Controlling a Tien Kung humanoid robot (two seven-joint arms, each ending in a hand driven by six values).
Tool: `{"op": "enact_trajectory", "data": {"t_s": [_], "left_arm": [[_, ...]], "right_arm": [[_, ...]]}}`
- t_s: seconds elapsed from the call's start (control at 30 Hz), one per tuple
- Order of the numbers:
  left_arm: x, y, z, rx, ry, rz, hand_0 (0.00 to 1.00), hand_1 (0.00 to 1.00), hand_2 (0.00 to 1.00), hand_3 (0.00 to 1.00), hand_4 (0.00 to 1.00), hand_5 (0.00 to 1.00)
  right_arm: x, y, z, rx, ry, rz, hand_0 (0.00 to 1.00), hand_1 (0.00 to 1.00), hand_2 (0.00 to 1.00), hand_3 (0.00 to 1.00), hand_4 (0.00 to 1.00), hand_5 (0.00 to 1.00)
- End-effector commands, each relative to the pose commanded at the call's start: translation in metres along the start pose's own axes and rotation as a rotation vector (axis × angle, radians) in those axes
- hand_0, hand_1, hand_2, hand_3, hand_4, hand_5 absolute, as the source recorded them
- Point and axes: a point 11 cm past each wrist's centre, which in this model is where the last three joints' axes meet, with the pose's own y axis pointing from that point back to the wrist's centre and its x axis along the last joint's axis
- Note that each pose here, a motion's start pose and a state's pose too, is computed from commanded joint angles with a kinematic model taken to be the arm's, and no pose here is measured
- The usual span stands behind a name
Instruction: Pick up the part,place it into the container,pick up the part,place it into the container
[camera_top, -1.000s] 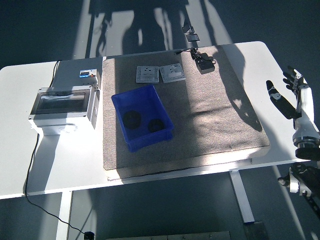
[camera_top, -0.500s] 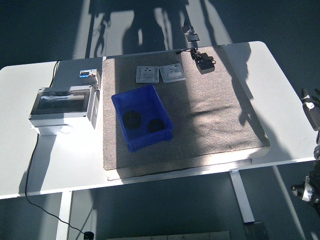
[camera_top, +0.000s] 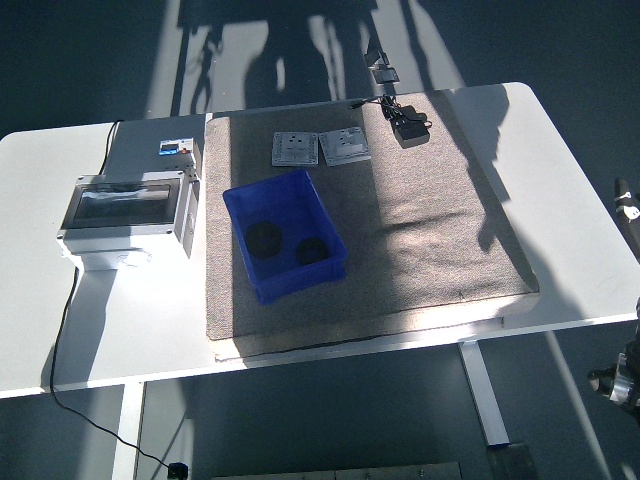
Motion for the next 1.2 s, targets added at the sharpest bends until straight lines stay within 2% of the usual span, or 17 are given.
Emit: {"op": "enact_trajectory", "data": {"t_s": [0.17, 0.2, 0.37, 0.4, 0.57, 0.6, 0.77, 0.8, 0.97, 1.0, 1.2], "left_arm": [[0.003, 0.0, 0.004, 0.0, 0.008, 0.01, 0.694, 0.666, 0.705, 0.602, 0.633, 0.553], [0.005, 0.0, 0.005, 0.0, 0.01, 0.012, 0.694, 0.665, 0.684, 0.596, 0.64, 0.561], [0.01, 0.0, 0.025, -0.006, -0.006, 0.026, 0.694, 0.665, 0.684, 0.596, 0.64, 0.561], [0.01, 0.0, 0.029, -0.008, -0.017, 0.027, 0.694, 0.665, 0.675, 0.597, 0.65, 0.571], [0.01, 0.0, 0.041, -0.02, -0.053, 0.031, 0.694, 0.665, 0.675, 0.597, 0.65, 0.571], [0.01, 0.0, 0.042, -0.022, -0.051, 0.032, 0.693, 0.666, 0.679, 0.597, 0.65, 0.57], [0.009, 0.001, 0.045, -0.028, -0.048, 0.034, 0.693, 0.666, 0.679, 0.597, 0.65, 0.57], [0.009, 0.001, 0.046, -0.031, -0.048, 0.034, 0.692, 0.665, 0.679, 0.597, 0.647, 0.571], [0.008, 0.001, 0.046, -0.03, -0.045, 0.034, 0.692, 0.665, 0.679, 0.597, 0.647, 0.571], [0.008, 0.001, 0.045, -0.029, -0.045, 0.034, 0.693, 0.665, 0.677, 0.595, 0.645, 0.571], [0.011, 0.001, 0.045, -0.029, -0.041, 0.041, 0.691, 0.664, 0.676, 0.595, 0.644, 0.574]], "right_arm": [[0.013, -0.006, -0.005, 0.02, -0.003, 0.042, 0.783, 0.764, 0.798, 0.82, 0.838, 0.638], [0.016, -0.006, -0.006, 0.023, -0.006, 0.052, 0.783, 0.762, 0.797, 0.818, 0.867, 0.661], [0.03, -0.01, -0.01, 0.049, -0.047, 0.113, 0.783, 0.762, 0.797, 0.818, 0.867, 0.661], [0.032, -0.011, -0.012, 0.054, -0.049, 0.119, 0.915, 0.826, 0.842, 0.844, 0.893, 0.671], [0.034, -0.016, -0.018, 0.069, -0.045, 0.132, 0.915, 0.826, 0.842, 0.844, 0.893, 0.671], [0.035, -0.017, -0.019, 0.069, -0.041, 0.132, 0.94, 0.862, 0.913, 0.954, 0.967, 0.653], [0.036, -0.017, -0.018, 0.056, -0.02, 0.135, 0.94, 0.862, 0.913, 0.954, 0.967, 0.653], [0.037, -0.017, -0.017, 0.053, -0.016, 0.136, 0.946, 0.882, 0.926, 0.967, 0.988, 0.558], [0.036, -0.017, -0.016, 0.047, -0.007, 0.138, 0.946, 0.882, 0.926, 0.967, 0.988, 0.558], [0.036, -0.017, -0.017, 0.046, -0.007, 0.138, 0.949, 0.886, 0.929, 0.969, 0.989, 0.445], [0.036, -0.017, -0.021, 0.07, -0.02, 0.145, 0.945, 0.882, 0.924, 0.962, 0.984, 0.435]]}}
